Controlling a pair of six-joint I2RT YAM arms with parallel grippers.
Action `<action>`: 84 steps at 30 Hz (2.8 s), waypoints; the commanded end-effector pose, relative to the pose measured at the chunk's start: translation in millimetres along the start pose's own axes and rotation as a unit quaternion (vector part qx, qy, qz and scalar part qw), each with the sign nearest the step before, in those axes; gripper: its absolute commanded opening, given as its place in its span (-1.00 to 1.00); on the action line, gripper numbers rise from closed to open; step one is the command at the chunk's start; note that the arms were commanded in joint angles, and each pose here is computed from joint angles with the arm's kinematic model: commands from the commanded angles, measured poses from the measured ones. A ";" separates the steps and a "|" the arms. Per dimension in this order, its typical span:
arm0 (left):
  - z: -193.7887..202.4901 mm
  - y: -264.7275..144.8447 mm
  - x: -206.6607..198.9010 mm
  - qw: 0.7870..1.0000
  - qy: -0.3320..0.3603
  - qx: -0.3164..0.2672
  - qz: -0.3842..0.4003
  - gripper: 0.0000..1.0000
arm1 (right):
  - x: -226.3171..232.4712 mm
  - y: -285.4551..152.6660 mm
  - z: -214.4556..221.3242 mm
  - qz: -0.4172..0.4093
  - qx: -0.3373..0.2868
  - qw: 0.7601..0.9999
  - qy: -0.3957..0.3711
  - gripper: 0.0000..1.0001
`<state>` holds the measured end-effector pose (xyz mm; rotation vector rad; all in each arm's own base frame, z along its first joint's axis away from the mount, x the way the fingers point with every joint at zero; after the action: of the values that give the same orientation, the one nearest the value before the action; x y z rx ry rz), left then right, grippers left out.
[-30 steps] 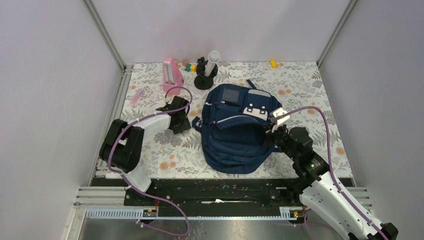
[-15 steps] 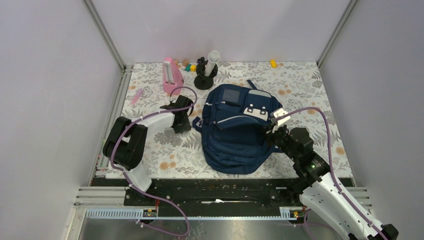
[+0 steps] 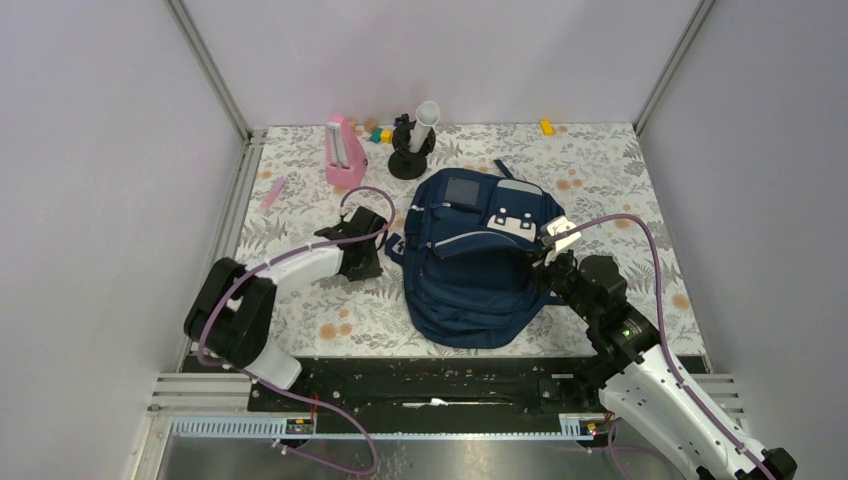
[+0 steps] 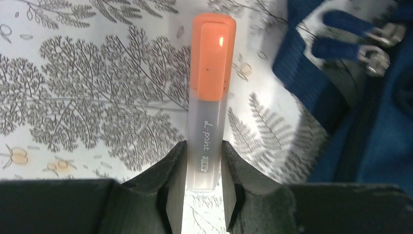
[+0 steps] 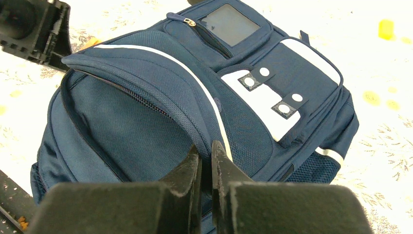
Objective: Pack the student bag
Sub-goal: Place the stationery in the student bag.
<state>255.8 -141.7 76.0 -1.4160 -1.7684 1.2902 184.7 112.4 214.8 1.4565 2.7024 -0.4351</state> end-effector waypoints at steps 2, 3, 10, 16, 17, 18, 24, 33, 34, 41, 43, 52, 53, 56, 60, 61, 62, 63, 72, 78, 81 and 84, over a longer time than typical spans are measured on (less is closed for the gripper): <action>-1.6 -42.4 -12.9 0.996 0.002 -0.061 0.072 -0.74 | -11.2 -5.0 -50.1 0.028 -0.108 0.994 0.003 -1.00; 0.8 -47.6 -13.4 0.994 0.008 -0.069 0.084 -0.74 | -11.3 -4.7 -50.1 0.028 -0.108 0.994 0.003 -1.00; 24.1 -81.5 -12.7 0.983 0.037 -0.097 0.150 -0.71 | -11.4 -3.5 -49.5 0.028 -0.103 0.994 0.001 -1.00; 61.2 -125.3 -40.6 0.969 0.006 -0.070 0.238 -0.71 | -15.0 -2.6 -49.8 0.042 -0.100 0.994 0.000 -1.00; 66.2 -132.5 -45.8 0.966 0.013 -0.075 0.247 -0.71 | -15.1 -2.4 -49.8 0.042 -0.099 0.994 0.000 -1.00; 70.5 -138.3 -50.7 0.963 0.024 -0.079 0.255 -0.71 | -15.3 -2.1 -49.8 0.042 -0.099 0.994 0.000 -1.00; 89.9 -156.5 -69.9 0.950 0.126 -0.104 0.265 -0.70 | -14.9 -3.7 -52.2 0.040 -0.102 0.994 0.000 -1.00; 94.2 -176.4 -97.1 0.920 0.244 -0.118 0.283 -0.68 | -14.5 -4.1 -52.4 0.039 -0.104 0.994 0.001 -1.00; 90.3 -181.7 -106.7 0.913 0.267 -0.123 0.283 -0.68 | -14.2 -3.8 -52.7 0.037 -0.105 0.994 0.001 -1.00; 74.8 -186.8 -149.5 0.846 0.443 -0.139 0.262 -0.63 | -13.3 -5.6 -52.8 0.034 -0.107 0.994 0.003 -1.00; 72.0 -180.1 -156.8 0.831 0.476 -0.131 0.256 -0.63 | -13.5 -7.0 -52.9 0.036 -0.110 0.993 0.004 -1.00; 46.1 -161.4 -180.1 0.775 0.561 -0.138 0.258 -0.60 | -13.6 -7.3 -52.0 0.037 -0.110 0.993 0.004 -1.00; 43.2 -158.5 -182.1 0.768 0.570 -0.148 0.251 -0.60 | -13.5 -7.0 -51.8 0.037 -0.109 0.993 0.004 -1.00; 35.2 -150.3 -186.1 0.756 0.587 -0.179 0.228 -0.60 | -12.8 -6.1 -50.3 0.035 -0.107 0.994 0.004 -1.00; 25.2 -142.4 -189.5 0.755 0.589 -0.201 0.209 -0.50 | -12.7 -5.4 -50.1 0.034 -0.107 0.994 0.005 -1.00; 23.3 -139.6 -190.2 0.756 0.587 -0.201 0.208 -0.43 | -12.7 -5.0 -50.0 0.034 -0.106 0.994 0.005 -1.00; 21.3 -138.4 -190.9 0.758 0.584 -0.203 0.206 -0.36 | -12.5 -4.6 -49.6 0.034 -0.106 0.994 0.004 -1.00; 20.7 -136.4 -191.6 0.760 0.583 -0.202 0.205 -0.20 | -12.4 -4.1 -49.2 0.034 -0.106 0.994 0.005 -1.00; 14.6 -140.9 -189.2 0.768 0.558 -0.230 0.214 0.24 | -13.5 -3.2 -48.1 0.038 -0.102 0.994 0.004 -1.00; 22.7 -158.5 -172.0 0.766 0.545 -0.224 0.256 0.25 | -13.6 -1.6 -46.8 0.039 -0.099 0.994 0.004 -1.00; 29.6 -163.1 -156.7 0.771 0.536 -0.211 0.271 0.26 | -13.7 -1.3 -47.2 0.039 -0.099 0.994 0.004 -1.00; 36.0 -164.5 -138.2 0.786 0.526 -0.186 0.266 0.26 | -13.5 -0.4 -46.5 0.038 -0.098 0.994 0.004 -1.00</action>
<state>203.7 -295.6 215.1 -2.2638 -0.7931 0.0469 187.5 110.8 214.6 1.4882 2.6824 -0.4401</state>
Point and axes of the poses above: each gripper's point midway between its finger pads, its own y axis out along the fingers, its own x axis along the line the jaws close on, z = x × y, the point moved 6 cm from there along -y, back along the fingers, and after that the axes turned 8 degrees about -y, right-handed, at the moved point
